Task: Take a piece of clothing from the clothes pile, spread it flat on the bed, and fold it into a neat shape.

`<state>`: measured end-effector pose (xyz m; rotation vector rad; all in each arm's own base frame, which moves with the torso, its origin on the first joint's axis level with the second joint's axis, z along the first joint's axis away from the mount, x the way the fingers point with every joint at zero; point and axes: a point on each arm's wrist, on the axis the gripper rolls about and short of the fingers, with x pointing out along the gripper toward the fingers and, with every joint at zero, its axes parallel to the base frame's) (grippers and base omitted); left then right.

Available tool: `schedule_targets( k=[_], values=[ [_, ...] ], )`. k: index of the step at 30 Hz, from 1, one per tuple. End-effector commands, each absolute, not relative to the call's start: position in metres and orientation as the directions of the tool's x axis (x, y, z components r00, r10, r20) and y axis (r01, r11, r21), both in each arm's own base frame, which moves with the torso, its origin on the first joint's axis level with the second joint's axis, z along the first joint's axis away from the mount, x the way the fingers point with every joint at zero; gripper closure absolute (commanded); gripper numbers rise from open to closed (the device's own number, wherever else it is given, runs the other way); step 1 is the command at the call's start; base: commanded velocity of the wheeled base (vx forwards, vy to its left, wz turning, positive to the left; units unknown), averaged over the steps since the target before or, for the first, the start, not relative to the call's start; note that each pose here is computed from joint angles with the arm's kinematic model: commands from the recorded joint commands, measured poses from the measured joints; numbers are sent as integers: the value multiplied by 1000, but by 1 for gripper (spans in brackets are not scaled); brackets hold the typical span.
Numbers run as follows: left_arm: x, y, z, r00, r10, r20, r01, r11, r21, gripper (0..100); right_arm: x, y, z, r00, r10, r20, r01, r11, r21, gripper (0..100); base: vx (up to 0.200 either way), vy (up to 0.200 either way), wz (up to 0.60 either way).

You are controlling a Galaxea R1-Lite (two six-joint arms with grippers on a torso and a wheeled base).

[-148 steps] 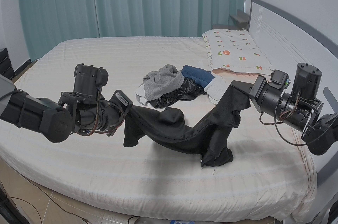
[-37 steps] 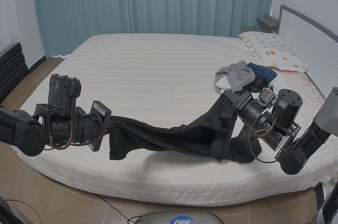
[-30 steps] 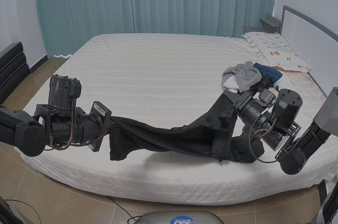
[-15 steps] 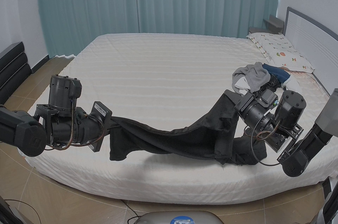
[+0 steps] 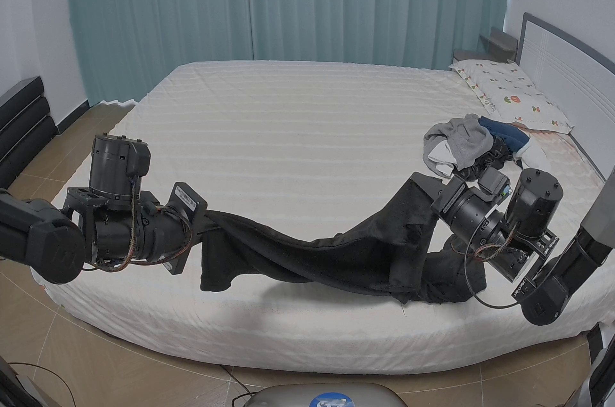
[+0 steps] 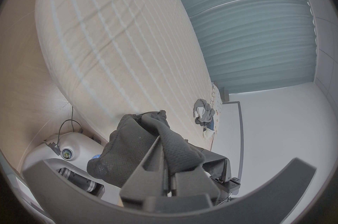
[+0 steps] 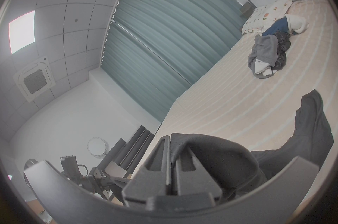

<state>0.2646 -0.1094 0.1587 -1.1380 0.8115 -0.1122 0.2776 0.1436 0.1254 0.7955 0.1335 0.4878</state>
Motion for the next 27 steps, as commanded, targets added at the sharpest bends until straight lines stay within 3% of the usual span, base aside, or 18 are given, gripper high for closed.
schedule_targets(
  k=[1,5,17,23,27],
  values=[
    [263,-110,158,712,-472,-521,-306,460,-834,100,268,141,130,880,470,67,-378,607,699,100,0,0,0],
    [261,-110,156,705,-470,-531,-313,465,-828,100,257,136,132,879,473,57,-376,615,694,100,0,0,0],
    [214,-112,174,690,-525,-497,-224,498,-838,100,186,125,164,828,540,148,-502,597,625,100,-200,0,0],
    [179,-102,209,711,-570,-413,-123,477,-870,100,141,112,203,796,548,257,-581,570,581,100,0,0,0],
    [176,-95,223,752,-553,-359,-53,492,-869,100,115,94,256,760,540,360,-639,521,566,100,0,0,0]
  ],
)
